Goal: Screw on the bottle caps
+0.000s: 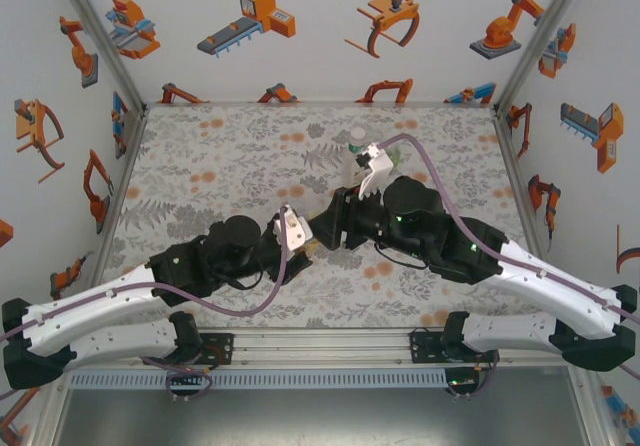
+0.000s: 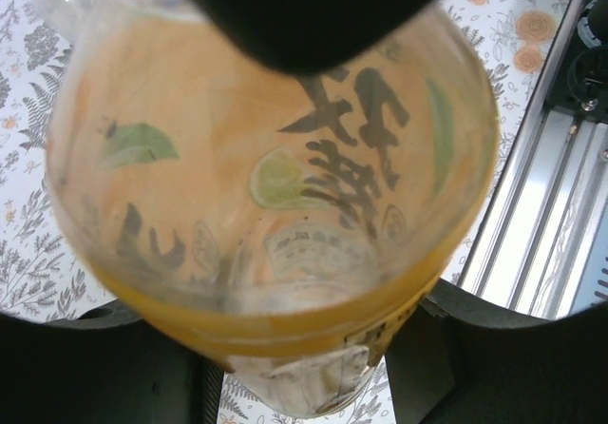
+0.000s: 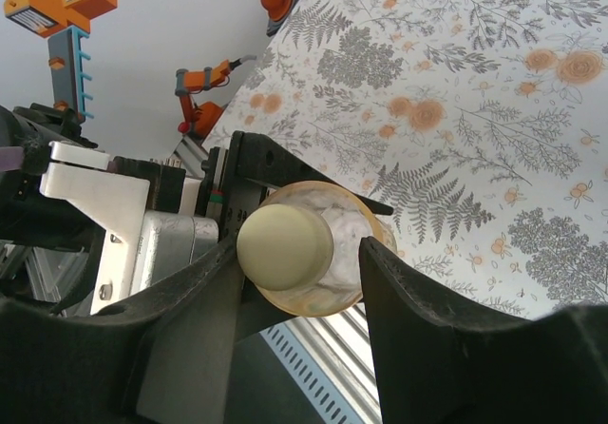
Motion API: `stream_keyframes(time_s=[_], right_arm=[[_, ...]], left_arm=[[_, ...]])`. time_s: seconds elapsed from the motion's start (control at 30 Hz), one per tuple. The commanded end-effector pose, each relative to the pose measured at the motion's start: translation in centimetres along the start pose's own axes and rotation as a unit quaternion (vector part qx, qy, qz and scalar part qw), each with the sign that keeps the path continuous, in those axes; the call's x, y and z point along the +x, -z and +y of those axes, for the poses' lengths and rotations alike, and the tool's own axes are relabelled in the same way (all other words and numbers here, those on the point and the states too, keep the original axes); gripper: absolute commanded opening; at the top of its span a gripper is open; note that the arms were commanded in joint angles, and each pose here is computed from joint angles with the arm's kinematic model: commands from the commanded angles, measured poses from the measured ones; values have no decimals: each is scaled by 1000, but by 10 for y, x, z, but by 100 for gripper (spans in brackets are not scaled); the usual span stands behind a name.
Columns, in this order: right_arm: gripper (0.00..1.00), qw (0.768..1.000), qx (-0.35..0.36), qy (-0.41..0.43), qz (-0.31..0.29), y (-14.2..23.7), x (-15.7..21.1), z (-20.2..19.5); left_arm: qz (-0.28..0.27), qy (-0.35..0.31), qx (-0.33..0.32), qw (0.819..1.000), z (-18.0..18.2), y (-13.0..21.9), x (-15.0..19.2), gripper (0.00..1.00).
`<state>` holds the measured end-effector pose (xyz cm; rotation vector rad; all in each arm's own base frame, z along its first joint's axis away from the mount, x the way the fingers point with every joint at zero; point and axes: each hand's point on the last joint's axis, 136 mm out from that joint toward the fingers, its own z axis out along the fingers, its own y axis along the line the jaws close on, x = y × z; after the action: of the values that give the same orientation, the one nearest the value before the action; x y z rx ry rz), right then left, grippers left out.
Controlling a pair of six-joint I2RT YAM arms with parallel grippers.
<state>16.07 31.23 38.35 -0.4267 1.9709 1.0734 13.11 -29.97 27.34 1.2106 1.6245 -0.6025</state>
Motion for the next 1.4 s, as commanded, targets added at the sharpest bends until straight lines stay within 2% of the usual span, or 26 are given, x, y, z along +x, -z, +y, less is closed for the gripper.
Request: stream_keyframes(time_s=[0.0, 0.17, 0.23, 0.4, 0.53, 0.67, 0.8, 1.13, 1.37], right_arm=[[45, 1000, 4, 18, -4, -7, -1, 0], [27, 999, 15, 36, 2, -7, 2, -6], [22, 999, 23, 39, 3, -6, 3, -9], [19, 996, 61, 63, -3, -6, 2, -23], [18, 989, 103, 106, -12, -11, -2, -38], [17, 981, 134, 141, -12, -25, -7, -54], [15, 979, 145, 141, -20, -48, -22, -77], [10, 973, 168, 148, -63, -111, -68, -147], [9, 970, 181, 157, -33, -163, -78, -191]], left_arm=[[-48, -8, 50, 998, -19, 2, -24, 3], [-44, -1, 39, 998, -15, 1, -23, 12], [-44, 0, 32, 999, -12, 2, -23, 21], [-42, 5, 7, 999, -3, 8, -20, 69], [-34, 10, -18, 999, 6, 16, -12, 87], [-26, 20, -44, 998, 18, 28, -6, 89], [-18, 50, -71, 996, 29, 41, 4, 92], [-21, 128, -82, 988, 38, 56, 22, 94], [-4, 142, -84, 986, 38, 52, 34, 94]])
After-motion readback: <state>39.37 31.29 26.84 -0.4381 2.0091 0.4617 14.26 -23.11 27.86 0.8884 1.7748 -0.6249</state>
